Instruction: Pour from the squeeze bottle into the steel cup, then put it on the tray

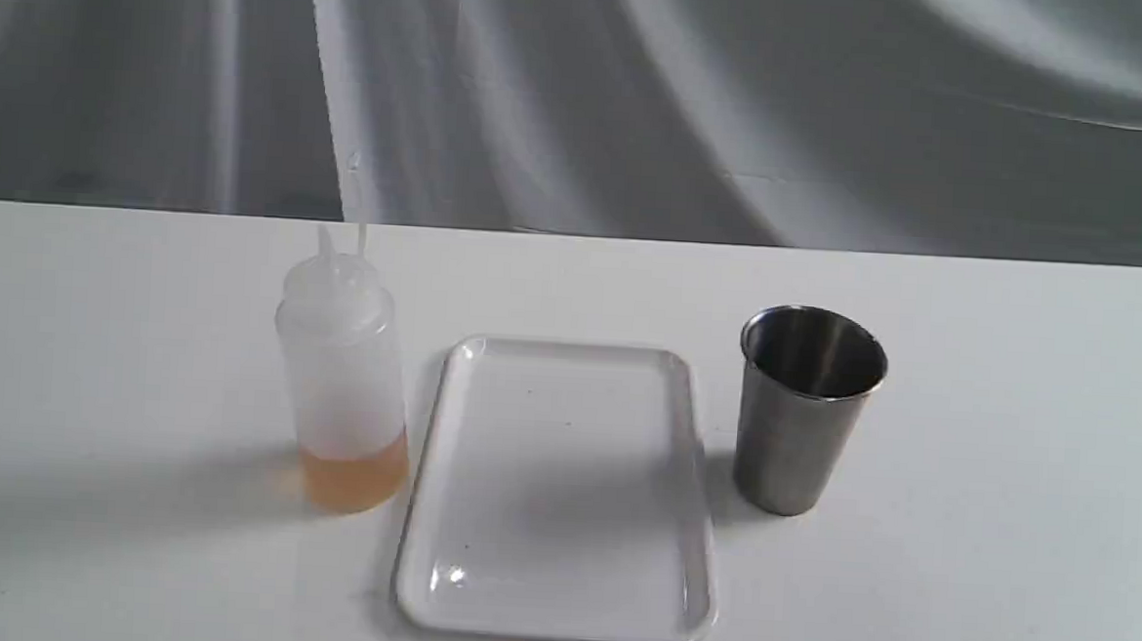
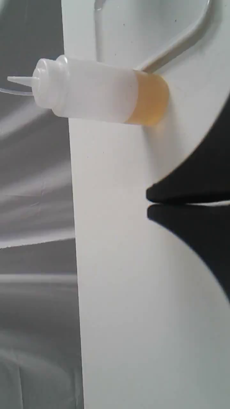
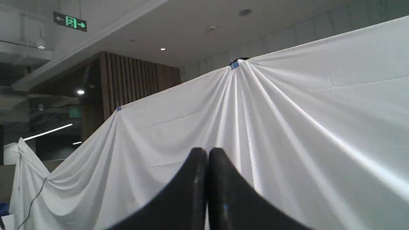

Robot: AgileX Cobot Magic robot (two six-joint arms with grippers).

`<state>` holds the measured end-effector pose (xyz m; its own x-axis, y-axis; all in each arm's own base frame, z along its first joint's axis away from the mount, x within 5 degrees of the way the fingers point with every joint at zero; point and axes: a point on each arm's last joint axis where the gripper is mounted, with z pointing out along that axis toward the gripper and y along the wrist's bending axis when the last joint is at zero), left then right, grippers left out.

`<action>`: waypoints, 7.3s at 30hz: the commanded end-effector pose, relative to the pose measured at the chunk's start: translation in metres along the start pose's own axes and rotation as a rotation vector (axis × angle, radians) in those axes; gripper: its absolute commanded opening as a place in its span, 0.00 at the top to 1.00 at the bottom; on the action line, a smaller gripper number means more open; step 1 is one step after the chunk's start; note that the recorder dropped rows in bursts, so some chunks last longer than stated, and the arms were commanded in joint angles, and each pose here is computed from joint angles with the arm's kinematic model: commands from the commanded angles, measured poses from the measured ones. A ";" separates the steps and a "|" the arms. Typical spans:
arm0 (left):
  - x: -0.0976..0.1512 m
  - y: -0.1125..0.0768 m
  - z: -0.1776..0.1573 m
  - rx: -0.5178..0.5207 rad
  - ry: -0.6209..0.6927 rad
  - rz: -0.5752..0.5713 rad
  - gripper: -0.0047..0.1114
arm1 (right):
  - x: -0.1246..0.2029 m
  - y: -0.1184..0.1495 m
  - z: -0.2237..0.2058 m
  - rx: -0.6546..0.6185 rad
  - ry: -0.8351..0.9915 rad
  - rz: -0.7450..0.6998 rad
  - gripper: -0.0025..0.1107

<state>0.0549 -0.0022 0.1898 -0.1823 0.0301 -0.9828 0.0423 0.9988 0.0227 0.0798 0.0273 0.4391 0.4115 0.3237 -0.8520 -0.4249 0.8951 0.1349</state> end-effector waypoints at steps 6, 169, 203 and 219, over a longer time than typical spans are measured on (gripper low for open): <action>0.001 0.000 0.000 0.005 -0.006 -0.001 0.96 | -0.013 -0.012 0.043 -0.002 0.015 0.071 0.98; 0.001 0.000 0.000 0.005 -0.006 -0.005 0.96 | 0.533 0.032 0.149 -0.354 0.736 -0.124 0.05; 0.001 0.000 0.000 0.005 -0.006 -0.001 0.96 | 0.539 0.035 0.159 -0.380 0.732 -0.151 0.98; 0.001 0.000 0.000 0.005 -0.006 -0.004 0.96 | 0.452 0.048 0.212 -0.389 0.618 -0.199 0.98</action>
<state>0.0549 -0.0022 0.1898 -0.1823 0.0301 -0.9828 0.0423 0.9988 0.0227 0.4174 0.2806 0.1445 -0.0179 -0.1919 -0.9813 -0.6892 0.7134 -0.1269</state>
